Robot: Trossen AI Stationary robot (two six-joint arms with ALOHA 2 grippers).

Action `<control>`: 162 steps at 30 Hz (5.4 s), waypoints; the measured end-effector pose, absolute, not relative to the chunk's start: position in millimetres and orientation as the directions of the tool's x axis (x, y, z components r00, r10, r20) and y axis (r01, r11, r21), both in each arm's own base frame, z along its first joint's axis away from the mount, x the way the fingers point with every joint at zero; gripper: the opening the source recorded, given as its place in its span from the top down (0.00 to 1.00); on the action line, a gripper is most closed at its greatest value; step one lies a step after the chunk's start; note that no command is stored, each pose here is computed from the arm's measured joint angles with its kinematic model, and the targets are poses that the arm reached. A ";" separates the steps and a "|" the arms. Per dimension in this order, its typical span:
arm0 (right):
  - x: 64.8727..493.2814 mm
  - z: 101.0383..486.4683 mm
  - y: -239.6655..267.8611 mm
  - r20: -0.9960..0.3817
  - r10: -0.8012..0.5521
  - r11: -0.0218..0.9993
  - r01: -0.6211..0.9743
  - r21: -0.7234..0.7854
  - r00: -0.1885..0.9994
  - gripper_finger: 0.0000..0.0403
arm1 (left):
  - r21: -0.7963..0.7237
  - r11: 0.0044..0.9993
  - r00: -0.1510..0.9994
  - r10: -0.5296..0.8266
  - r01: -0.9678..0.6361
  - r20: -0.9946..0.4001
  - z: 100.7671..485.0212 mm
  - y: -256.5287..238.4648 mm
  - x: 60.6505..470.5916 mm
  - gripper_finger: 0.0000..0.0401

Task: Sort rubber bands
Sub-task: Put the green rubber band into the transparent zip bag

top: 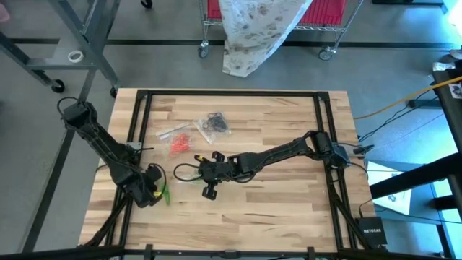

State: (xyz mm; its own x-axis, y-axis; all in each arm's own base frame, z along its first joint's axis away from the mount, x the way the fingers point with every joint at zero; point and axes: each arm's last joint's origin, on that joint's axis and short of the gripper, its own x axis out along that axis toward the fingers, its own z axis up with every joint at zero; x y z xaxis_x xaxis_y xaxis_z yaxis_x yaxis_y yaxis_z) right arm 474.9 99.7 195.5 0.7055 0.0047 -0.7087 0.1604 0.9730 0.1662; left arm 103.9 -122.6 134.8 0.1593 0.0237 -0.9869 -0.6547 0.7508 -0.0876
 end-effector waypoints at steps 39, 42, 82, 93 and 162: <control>484.3 206.7 104.0 -0.597 0.088 0.949 0.115 0.293 0.797 1.00 | 0.096 0.993 0.744 0.011 0.071 -0.668 305.9 -145.7 194.6 1.00; 484.3 206.7 104.2 -0.597 0.088 0.949 0.114 0.292 0.798 1.00 | 0.182 0.974 0.732 0.024 0.137 -0.681 304.9 -141.3 196.3 1.00; 483.6 206.5 107.1 -0.598 0.092 0.951 0.108 0.291 0.797 1.00 | 0.320 0.896 0.658 0.043 0.307 -0.752 282.6 -116.7 209.7 0.81; 483.6 206.5 107.1 -0.597 0.093 0.956 0.097 0.277 0.797 1.00 | 0.126 0.985 0.652 0.021 0.115 -0.758 316.8 -122.2 201.6 0.65; 483.6 206.0 107.1 -0.599 0.093 0.959 0.091 0.269 0.796 1.00 | 0.057 0.998 0.636 0.043 0.001 -0.771 272.9 -113.2 220.4 0.78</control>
State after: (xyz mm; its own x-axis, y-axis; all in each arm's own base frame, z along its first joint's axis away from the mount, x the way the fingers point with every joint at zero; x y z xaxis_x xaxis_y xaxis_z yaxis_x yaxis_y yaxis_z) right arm 483.6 107.1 206.0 0.7957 0.0926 -0.5986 0.0906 0.9589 0.2688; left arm 220.4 -113.2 272.9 0.6355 0.0434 -0.7709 0.0014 0.9983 0.0574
